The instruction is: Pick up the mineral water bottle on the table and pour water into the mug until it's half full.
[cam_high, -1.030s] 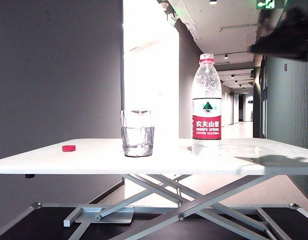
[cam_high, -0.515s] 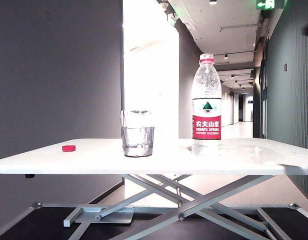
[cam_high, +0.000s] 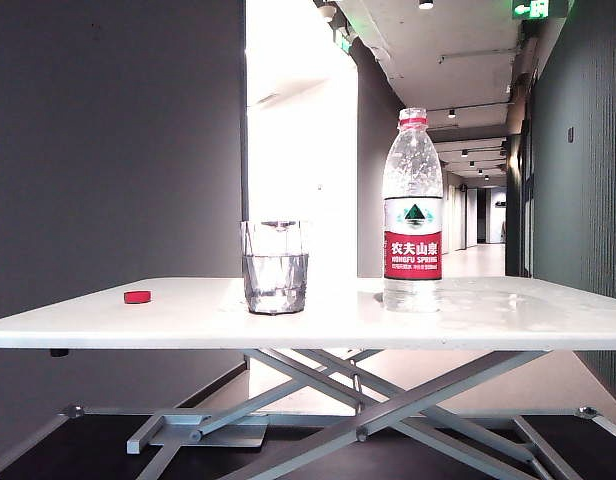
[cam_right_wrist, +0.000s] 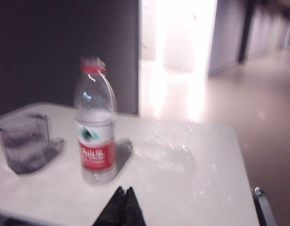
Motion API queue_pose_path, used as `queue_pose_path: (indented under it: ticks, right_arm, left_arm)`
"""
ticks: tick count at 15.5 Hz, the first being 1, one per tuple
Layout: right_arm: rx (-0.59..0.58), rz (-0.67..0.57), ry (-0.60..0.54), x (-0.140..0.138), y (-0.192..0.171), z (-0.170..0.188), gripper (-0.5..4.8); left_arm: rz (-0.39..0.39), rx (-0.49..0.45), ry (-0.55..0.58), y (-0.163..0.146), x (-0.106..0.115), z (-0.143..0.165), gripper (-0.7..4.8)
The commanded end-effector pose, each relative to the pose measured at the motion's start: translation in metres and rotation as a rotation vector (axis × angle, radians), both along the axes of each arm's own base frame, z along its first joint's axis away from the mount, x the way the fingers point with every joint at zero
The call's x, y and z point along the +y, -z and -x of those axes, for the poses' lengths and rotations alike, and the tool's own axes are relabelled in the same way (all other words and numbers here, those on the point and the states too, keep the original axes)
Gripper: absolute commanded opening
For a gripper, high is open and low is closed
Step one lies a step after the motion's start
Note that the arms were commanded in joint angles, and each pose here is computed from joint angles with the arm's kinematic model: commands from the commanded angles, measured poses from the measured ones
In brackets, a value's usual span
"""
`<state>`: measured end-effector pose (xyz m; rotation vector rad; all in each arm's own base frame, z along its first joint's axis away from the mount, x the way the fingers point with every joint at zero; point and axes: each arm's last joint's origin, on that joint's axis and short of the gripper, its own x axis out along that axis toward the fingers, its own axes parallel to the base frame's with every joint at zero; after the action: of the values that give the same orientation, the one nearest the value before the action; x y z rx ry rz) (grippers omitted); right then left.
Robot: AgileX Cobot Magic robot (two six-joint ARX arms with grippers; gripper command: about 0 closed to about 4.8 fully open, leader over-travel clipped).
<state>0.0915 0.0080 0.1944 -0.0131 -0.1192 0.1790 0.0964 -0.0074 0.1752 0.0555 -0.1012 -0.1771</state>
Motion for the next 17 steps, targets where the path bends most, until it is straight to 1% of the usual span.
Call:
queue_pose_path:
  ticks: [1,4,17]
  right_arm:
    - [-0.017,-0.009,0.014,0.0,0.008,-0.002,-0.06]
    - [0.002,-0.012,0.046,-0.001,0.018,-0.005,-0.06]
    - [0.015,-0.002,0.049,-0.001,0.02,-0.005,-0.06]
  left_arm:
    - [0.013,-0.02,-0.092,-0.003,0.003,0.0,-0.05]
    - [-0.001,-0.02,-0.157,-0.002,0.005,0.0,-0.05]
    - [-0.005,-0.014,-0.153,-0.002,0.005,0.0,-0.05]
